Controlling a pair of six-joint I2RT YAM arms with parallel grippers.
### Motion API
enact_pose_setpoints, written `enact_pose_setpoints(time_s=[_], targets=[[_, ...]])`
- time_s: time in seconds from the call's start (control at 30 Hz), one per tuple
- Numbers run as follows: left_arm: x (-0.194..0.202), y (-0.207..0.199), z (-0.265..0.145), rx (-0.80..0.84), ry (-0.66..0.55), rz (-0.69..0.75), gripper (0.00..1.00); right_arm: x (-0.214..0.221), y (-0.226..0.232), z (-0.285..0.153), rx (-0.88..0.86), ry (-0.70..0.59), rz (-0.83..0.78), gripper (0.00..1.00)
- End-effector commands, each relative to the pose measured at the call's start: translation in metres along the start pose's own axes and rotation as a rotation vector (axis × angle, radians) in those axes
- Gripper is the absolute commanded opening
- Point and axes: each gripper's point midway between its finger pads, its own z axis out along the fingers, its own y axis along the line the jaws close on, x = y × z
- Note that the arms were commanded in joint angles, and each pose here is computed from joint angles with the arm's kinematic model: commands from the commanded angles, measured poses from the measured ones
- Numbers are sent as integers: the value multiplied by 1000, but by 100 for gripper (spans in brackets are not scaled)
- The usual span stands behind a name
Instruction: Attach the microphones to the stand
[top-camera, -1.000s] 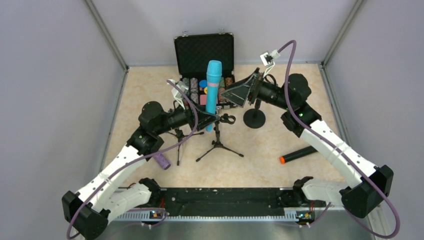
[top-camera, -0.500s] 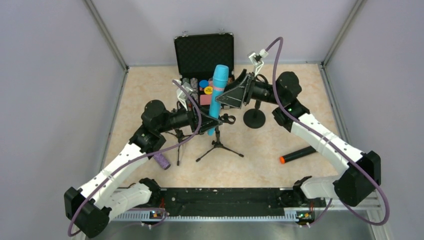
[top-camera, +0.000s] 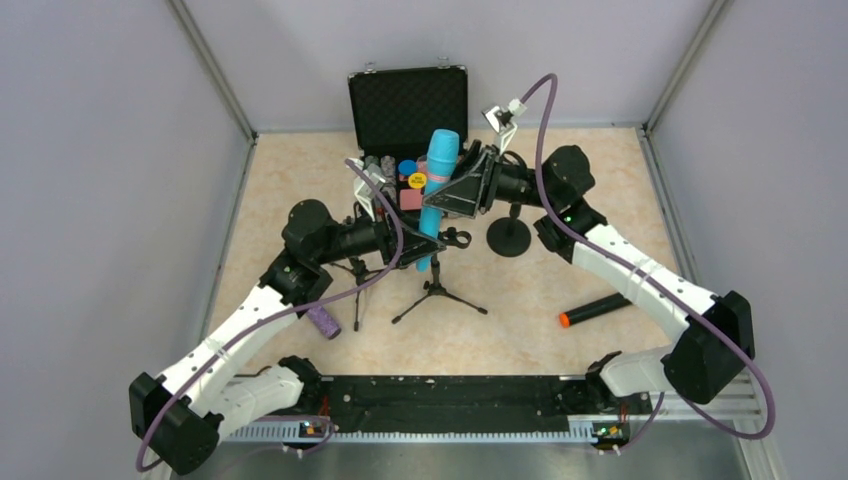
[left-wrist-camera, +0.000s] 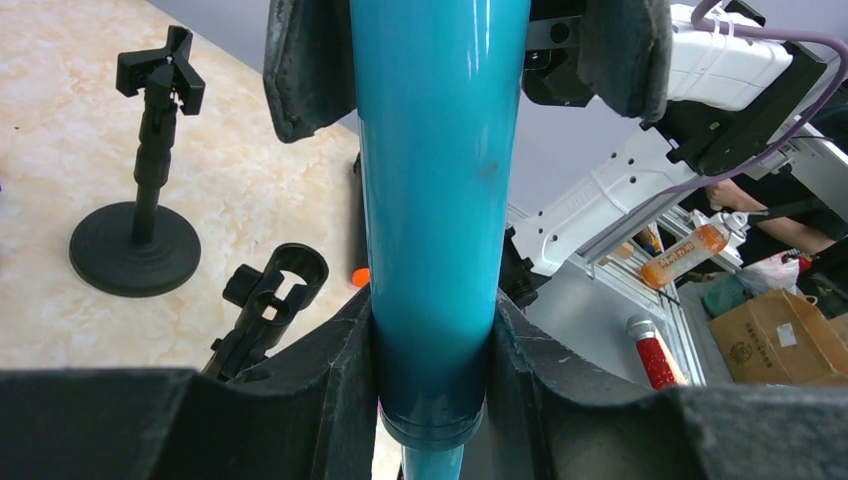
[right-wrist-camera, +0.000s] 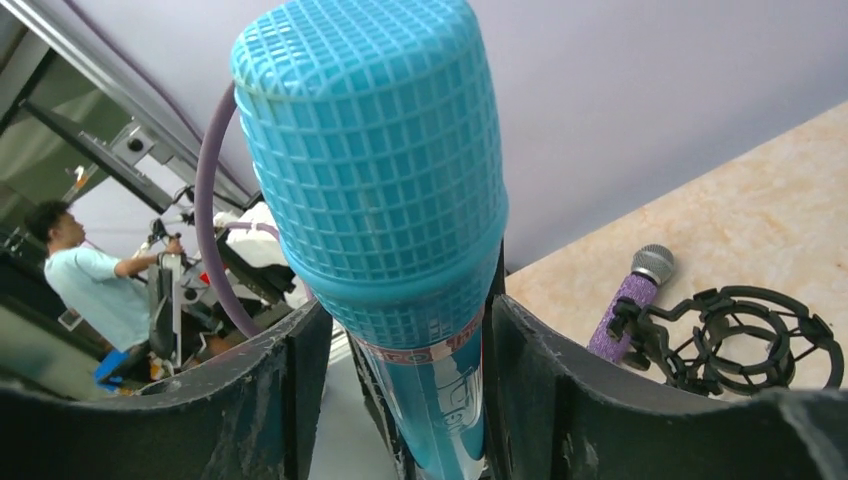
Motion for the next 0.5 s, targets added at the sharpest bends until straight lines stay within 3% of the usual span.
enact_pose_setpoints(time_s=[0.0, 0.03, 0.1, 0.2, 0.23, 0.27, 0.33, 0.4, 0.47], targets=[[-17, -18, -3, 58, -52, 67, 0, -14, 31, 6, -117, -21, -74, 58], [-16, -18, -3, 59, -50, 66, 0, -14, 30, 7, -119, -23, -72, 53], [-14, -18, -4, 60, -47, 60, 0, -13, 30, 6, -120, -24, -63, 29], [-13, -18, -5, 54, -52, 49, 0, -10, 32, 4, -128, -28, -57, 1], [-12, -18, -6, 51, -55, 43, 7, -10, 31, 3, -117, -34, -55, 0], [-12, -18, -7, 46, -57, 39, 25, -9, 30, 1, -104, -39, -59, 0], [-10, -16, -9, 29, -60, 18, 77, -7, 22, -3, -49, -49, -69, 0], [-7, -12, -12, -6, -69, -11, 96, -3, 11, -9, 38, -53, -90, 0], [-3, -5, -16, -57, -79, -42, 99, -1, -2, -19, 152, -62, -108, 0]])
